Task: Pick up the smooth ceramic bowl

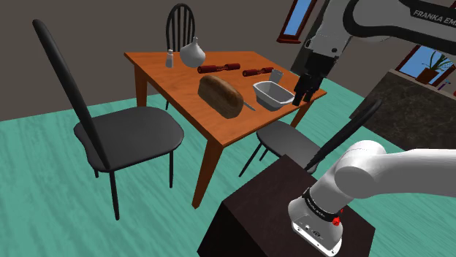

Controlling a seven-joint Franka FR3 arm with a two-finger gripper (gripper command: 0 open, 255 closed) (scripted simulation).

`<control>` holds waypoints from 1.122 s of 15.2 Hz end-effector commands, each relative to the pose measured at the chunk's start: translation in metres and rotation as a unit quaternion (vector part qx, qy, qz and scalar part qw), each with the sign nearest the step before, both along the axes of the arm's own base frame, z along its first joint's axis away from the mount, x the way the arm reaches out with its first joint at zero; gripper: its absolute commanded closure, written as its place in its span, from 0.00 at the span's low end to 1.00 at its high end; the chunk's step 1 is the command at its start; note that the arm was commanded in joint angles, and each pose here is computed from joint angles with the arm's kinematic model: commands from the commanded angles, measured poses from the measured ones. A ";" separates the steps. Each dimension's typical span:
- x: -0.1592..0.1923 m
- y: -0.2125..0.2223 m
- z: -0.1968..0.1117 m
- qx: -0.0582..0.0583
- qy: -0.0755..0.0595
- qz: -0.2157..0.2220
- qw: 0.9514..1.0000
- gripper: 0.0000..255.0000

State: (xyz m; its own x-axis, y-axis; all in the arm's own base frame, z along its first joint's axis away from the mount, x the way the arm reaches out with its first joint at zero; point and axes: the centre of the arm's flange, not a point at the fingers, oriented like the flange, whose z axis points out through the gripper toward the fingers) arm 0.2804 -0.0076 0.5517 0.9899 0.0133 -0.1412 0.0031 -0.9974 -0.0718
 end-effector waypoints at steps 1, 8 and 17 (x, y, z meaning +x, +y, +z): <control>0.000 0.000 0.000 0.000 0.000 0.000 1.000 0.00; 0.054 -0.046 -0.041 -0.035 -0.019 0.005 0.999 0.00; 0.126 -0.107 -0.085 -0.081 -0.043 0.011 0.996 0.00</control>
State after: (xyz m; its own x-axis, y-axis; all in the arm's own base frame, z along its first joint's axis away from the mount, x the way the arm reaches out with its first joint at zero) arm 0.3975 -0.1078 0.4714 0.9977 0.0172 -0.0651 0.0223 -0.9966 0.0797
